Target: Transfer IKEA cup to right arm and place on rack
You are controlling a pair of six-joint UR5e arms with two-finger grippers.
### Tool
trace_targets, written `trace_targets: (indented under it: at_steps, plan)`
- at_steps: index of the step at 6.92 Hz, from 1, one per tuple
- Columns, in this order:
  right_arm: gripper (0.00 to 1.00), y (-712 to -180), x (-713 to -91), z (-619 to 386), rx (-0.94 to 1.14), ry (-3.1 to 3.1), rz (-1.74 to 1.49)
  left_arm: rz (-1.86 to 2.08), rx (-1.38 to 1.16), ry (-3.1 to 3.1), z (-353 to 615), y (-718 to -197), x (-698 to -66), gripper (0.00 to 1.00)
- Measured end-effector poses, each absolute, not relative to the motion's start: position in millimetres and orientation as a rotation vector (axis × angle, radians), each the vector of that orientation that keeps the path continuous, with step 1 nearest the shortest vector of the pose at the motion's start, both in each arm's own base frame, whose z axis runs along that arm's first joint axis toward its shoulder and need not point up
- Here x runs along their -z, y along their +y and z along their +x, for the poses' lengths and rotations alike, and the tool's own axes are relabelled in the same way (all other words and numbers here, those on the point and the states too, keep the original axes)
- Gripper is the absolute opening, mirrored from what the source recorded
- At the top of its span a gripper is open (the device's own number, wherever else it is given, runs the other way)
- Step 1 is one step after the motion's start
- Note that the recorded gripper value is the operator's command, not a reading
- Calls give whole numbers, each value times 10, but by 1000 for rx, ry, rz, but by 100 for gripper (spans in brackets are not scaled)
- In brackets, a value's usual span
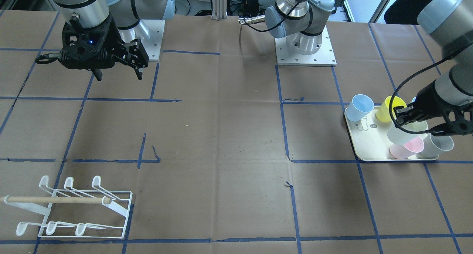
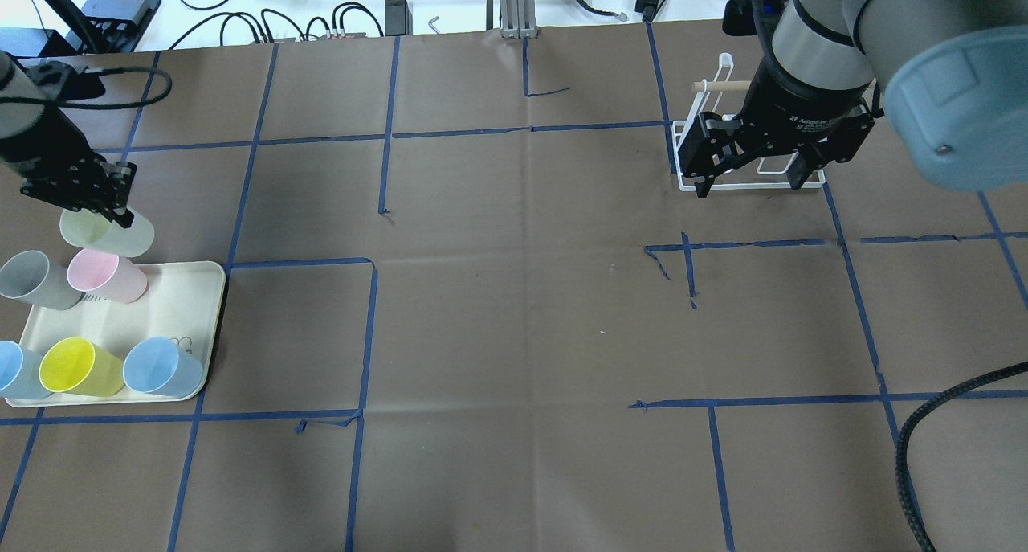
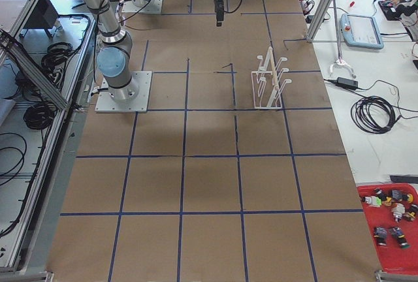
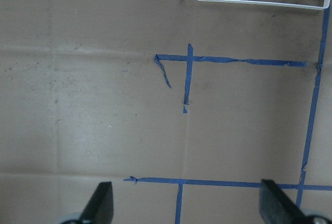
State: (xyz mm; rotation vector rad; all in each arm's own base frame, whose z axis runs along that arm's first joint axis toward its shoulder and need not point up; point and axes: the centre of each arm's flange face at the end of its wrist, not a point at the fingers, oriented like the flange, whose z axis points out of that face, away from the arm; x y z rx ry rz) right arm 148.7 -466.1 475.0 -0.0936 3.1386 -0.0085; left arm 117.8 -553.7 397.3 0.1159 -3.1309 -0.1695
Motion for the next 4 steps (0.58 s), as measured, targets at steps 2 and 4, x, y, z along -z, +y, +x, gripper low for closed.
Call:
trace_targets:
  at_steps: [2, 4]
  plan:
    - [100, -4660, -4762, 1487, 14, 3138, -95, 95, 109, -3106, 635, -5731, -4516, 0]
    - [100, -4664, -4772, 1484, 21, 3137, -94, -2, 26, -3046, -25, -5791, -4721, 0]
